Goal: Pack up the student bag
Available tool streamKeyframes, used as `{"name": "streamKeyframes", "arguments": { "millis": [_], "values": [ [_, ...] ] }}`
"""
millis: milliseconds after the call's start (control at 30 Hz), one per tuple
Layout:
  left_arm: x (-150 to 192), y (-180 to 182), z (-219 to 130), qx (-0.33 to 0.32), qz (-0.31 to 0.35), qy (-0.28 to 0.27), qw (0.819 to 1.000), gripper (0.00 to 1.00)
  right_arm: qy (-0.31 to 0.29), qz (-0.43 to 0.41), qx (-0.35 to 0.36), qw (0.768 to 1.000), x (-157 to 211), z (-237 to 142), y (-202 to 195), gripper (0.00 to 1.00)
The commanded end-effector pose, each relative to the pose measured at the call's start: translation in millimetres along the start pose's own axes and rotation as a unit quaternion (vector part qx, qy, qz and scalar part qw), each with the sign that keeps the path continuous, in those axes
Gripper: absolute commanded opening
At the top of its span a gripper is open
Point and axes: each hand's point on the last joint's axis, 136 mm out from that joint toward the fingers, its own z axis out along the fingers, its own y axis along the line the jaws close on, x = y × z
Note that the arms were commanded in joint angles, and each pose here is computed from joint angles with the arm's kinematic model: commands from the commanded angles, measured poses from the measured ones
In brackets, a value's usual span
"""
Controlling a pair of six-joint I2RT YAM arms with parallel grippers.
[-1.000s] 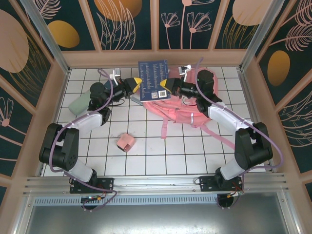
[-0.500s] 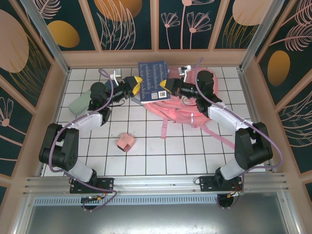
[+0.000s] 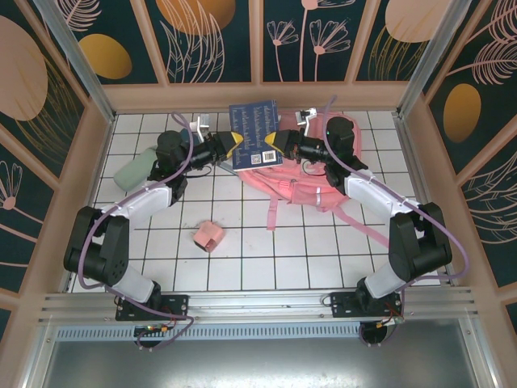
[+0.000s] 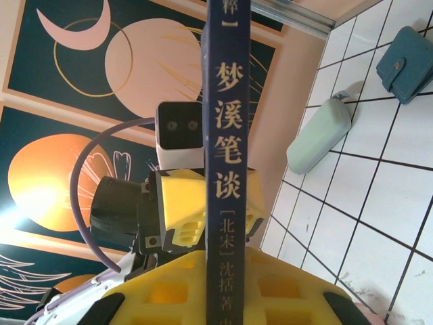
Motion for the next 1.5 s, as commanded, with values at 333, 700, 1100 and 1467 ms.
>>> {"name": "streamKeyframes", "arguments": {
  "millis": [333,700,1100,1467],
  "values": [
    [-15,-22,-24,0.013,0.032,-0.034,0.999,0.0,-0.004,-0.025,-0.007,1.0,0,-6,5,0.08],
    [-33,0,-51,-0.07,0.041,-0.08,0.994,0.0,-0.03,-0.091,0.244,0.965,-25,-13,-75,0.5],
    [-54,37,-117,-0.236,0.052,-0.18,0.953,0.0,-0.019,-0.186,0.478,0.858,-44,42,-157,0.43],
    [-34,31,-130,-0.237,0.058,-0.176,0.954,0.0,-0.043,-0.213,0.615,0.758,-71,71,-230,0.45]
  ]
}}
